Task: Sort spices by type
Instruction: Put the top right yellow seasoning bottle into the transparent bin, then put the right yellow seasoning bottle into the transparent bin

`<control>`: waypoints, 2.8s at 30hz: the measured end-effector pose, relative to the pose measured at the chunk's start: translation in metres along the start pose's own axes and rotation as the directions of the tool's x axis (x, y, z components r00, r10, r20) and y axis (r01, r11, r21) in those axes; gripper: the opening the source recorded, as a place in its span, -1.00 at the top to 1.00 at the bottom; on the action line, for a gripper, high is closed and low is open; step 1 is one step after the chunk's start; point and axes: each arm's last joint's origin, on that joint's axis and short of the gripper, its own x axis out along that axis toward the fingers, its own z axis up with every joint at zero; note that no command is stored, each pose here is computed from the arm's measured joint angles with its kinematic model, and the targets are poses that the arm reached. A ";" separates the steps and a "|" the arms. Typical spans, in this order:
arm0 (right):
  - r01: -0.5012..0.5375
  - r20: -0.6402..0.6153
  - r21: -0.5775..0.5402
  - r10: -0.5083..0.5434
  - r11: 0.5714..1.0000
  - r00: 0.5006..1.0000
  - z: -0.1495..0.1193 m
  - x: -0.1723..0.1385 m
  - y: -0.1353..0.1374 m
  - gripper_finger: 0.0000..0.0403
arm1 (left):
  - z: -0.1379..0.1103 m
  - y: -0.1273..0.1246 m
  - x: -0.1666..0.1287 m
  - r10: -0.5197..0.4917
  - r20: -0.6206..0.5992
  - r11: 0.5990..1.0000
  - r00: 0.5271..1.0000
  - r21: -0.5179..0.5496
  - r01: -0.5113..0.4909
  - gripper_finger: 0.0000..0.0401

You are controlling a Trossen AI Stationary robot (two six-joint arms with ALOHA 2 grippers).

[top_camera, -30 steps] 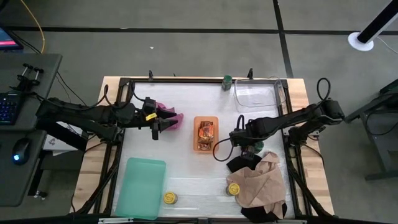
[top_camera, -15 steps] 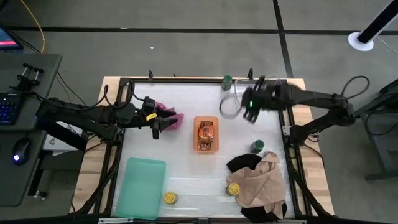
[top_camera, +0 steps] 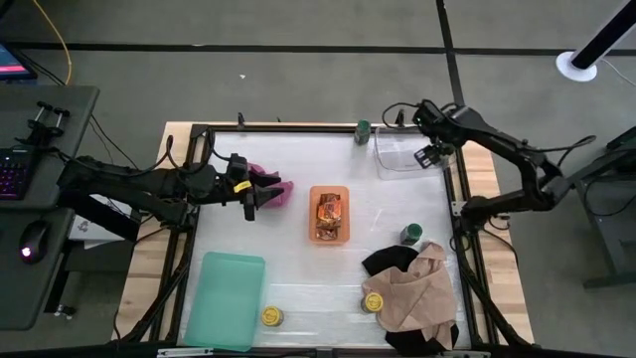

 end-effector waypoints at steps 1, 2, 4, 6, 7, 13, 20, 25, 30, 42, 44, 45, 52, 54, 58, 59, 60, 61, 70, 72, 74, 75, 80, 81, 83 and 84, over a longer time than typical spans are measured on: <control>0.004 0.007 -0.008 -0.004 1.000 1.000 -0.001 0.001 0.001 -0.08 | 0.000 0.000 0.000 0.000 0.000 1.000 1.000 0.000 0.000 0.06; 0.008 0.022 -0.008 -0.008 1.000 1.000 -0.001 0.001 0.003 -0.08 | 0.000 0.000 0.000 0.000 0.000 1.000 1.000 0.000 0.000 0.06; -0.015 0.024 -0.002 0.015 1.000 1.000 -0.002 0.002 0.006 -0.08 | 0.000 0.000 0.000 0.000 0.000 1.000 1.000 0.000 0.000 0.06; -0.025 -0.007 -0.007 0.025 1.000 1.000 -0.005 0.004 0.009 -0.08 | 0.000 0.000 0.000 0.000 0.000 1.000 1.000 0.000 0.000 0.06; -0.027 -0.017 -0.013 0.027 1.000 0.999 -0.007 0.004 0.010 -0.08 | 0.000 0.000 0.000 0.000 0.000 1.000 1.000 0.001 0.000 0.06; -0.068 -0.043 -0.020 0.067 0.997 0.997 -0.013 0.004 0.017 -0.08 | 0.000 0.000 0.000 0.000 -0.001 1.000 1.000 0.002 0.000 0.06; -0.064 -0.025 -0.020 0.064 0.998 0.998 -0.013 0.002 0.023 -0.08 | 0.000 0.000 0.000 0.002 -0.005 1.000 1.000 0.004 -0.002 0.06; -0.066 -0.016 0.026 0.066 0.997 0.998 -0.009 0.006 0.015 -0.08 | 0.000 0.000 0.000 0.002 -0.005 1.000 1.000 0.004 -0.002 0.06; -0.105 -0.005 0.120 0.107 0.987 0.994 -0.002 0.013 0.005 -0.08 | 0.000 0.000 0.000 0.002 -0.005 1.000 1.000 0.005 -0.002 0.06; -0.155 0.052 0.377 0.146 0.913 0.988 0.015 0.024 0.003 -0.08 | -0.001 0.000 0.000 0.001 -0.005 1.000 1.000 0.004 -0.001 0.06; -0.142 0.021 0.397 0.146 0.907 0.989 0.017 0.030 0.005 -0.08 | -0.001 0.000 0.000 0.001 -0.005 1.000 1.000 0.004 -0.001 0.06; -0.134 0.006 0.404 0.144 0.905 0.990 0.018 0.032 0.006 -0.08 | -0.001 0.000 0.000 0.001 -0.005 1.000 1.000 0.004 -0.001 0.06; -0.109 -0.028 0.480 0.139 0.870 0.990 0.025 0.043 0.011 -0.08 | -0.001 0.000 0.000 0.002 -0.006 1.000 1.000 0.004 -0.002 0.06; -0.110 -0.026 0.483 0.140 0.869 0.990 0.026 0.043 0.011 -0.08 | -0.001 0.000 0.000 0.001 -0.007 1.000 1.000 0.005 -0.001 0.06; -0.113 -0.029 0.480 0.145 0.870 0.989 0.026 0.044 0.009 -0.08 | -0.001 0.000 0.000 0.001 -0.008 1.000 1.000 0.005 -0.001 0.06; -0.118 -0.029 0.470 0.149 0.875 0.988 0.026 0.044 0.009 -0.08 | -0.001 0.000 0.000 0.001 -0.008 1.000 1.000 0.005 -0.001 0.06; -0.120 -0.029 0.464 0.151 0.878 0.988 0.026 0.044 0.009 -0.13 | -0.001 0.000 0.000 0.001 -0.009 1.000 1.000 0.005 -0.001 0.06; -0.118 -0.032 0.462 0.149 0.879 0.988 0.025 0.045 0.009 -0.22 | -0.001 0.000 0.000 0.001 -0.008 1.000 1.000 0.006 -0.001 0.06; -0.135 -0.047 0.450 0.175 0.883 0.984 0.023 0.044 0.009 -0.92 | -0.001 0.000 0.000 0.001 -0.009 1.000 1.000 0.030 -0.001 0.06; -0.133 -0.056 0.442 0.175 0.887 0.983 0.023 0.041 0.008 -0.93 | -0.001 0.000 0.000 0.001 -0.009 1.000 1.000 0.030 0.000 0.06; -0.142 -0.041 0.424 0.176 0.894 0.984 0.026 0.036 0.006 -0.94 | -0.001 0.000 0.000 0.001 -0.010 1.000 1.000 0.031 0.000 0.06; -0.149 -0.027 0.420 0.176 0.895 0.984 0.028 0.031 0.005 -0.94 | -0.001 0.000 0.000 0.000 -0.010 1.000 1.000 0.031 0.000 0.06; -0.219 0.130 0.401 0.182 0.889 0.975 0.038 -0.006 -0.008 -0.95 | -0.001 0.000 0.000 0.000 -0.010 1.000 1.000 0.031 0.000 0.06; -0.236 0.169 0.399 0.182 0.886 0.969 0.039 -0.015 -0.012 -0.95 | -0.001 0.000 0.000 0.000 -0.010 1.000 1.000 0.031 0.000 0.06; -0.277 0.255 0.388 0.187 0.879 0.949 0.040 -0.036 -0.019 -0.95 | -0.001 0.000 0.000 0.000 -0.010 1.000 1.000 0.031 0.000 0.06; -0.302 0.297 0.376 0.195 0.876 0.935 0.040 -0.048 -0.022 -0.95 | -0.001 0.000 0.000 0.000 -0.010 1.000 1.000 0.031 0.000 0.06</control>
